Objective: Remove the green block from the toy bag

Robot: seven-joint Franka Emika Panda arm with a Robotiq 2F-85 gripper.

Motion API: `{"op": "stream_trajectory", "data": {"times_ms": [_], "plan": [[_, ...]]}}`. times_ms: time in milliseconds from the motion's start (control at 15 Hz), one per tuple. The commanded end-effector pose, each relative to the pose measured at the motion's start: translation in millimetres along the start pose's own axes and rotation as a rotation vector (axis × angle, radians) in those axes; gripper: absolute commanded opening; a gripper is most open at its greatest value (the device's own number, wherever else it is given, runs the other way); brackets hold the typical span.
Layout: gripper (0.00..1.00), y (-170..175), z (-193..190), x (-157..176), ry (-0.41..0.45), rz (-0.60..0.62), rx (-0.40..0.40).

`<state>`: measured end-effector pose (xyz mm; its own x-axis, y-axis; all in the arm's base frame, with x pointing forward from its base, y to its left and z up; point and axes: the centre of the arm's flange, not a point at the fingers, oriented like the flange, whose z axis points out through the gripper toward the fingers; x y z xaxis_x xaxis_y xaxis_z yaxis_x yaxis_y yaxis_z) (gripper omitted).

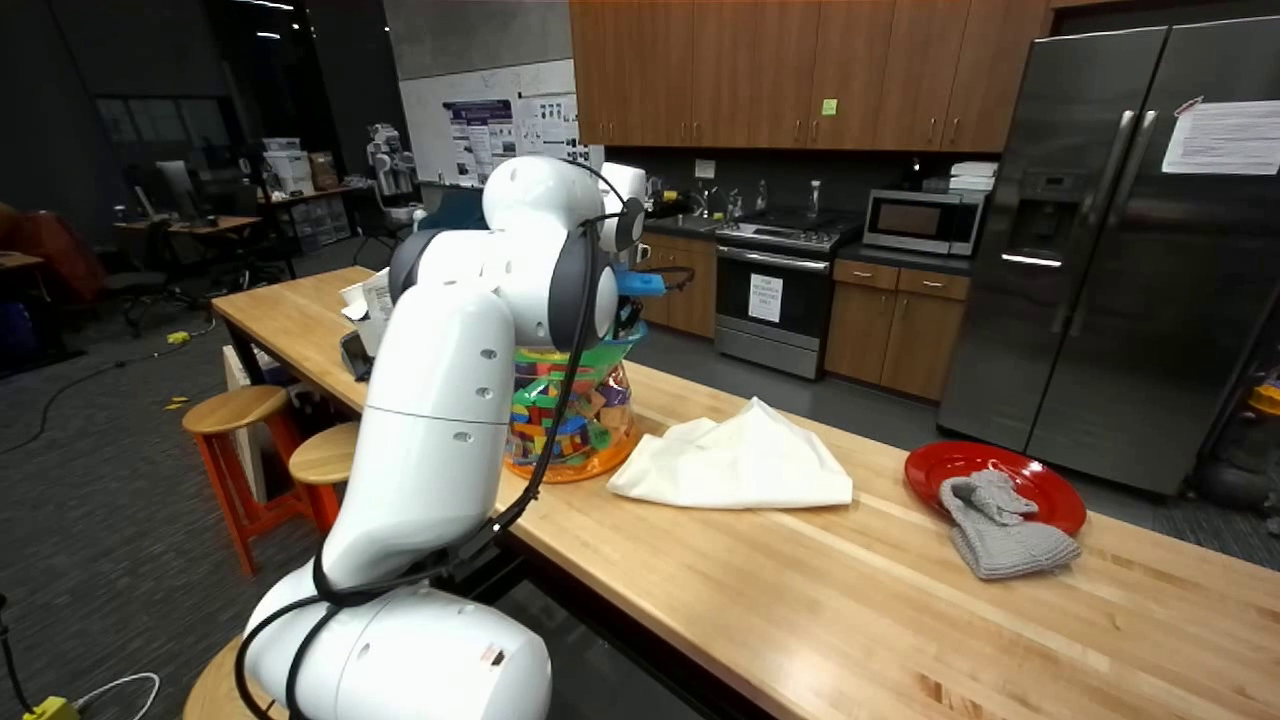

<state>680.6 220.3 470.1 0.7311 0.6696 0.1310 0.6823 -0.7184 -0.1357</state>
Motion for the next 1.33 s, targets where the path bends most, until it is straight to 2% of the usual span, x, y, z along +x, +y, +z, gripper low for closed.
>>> {"op": "stream_trajectory", "data": {"times_ms": [0, 600, 867, 1267], "plan": [[0.21, 1, -18, -16, -0.030, -0.033, -0.002], [0.17, -15, -61, -20, -0.101, -0.109, 0.050], [0.17, -15, -85, -22, -0.098, -0.123, 0.062], [0.17, 5, -132, -31, -0.051, -0.074, 0.044]]}}
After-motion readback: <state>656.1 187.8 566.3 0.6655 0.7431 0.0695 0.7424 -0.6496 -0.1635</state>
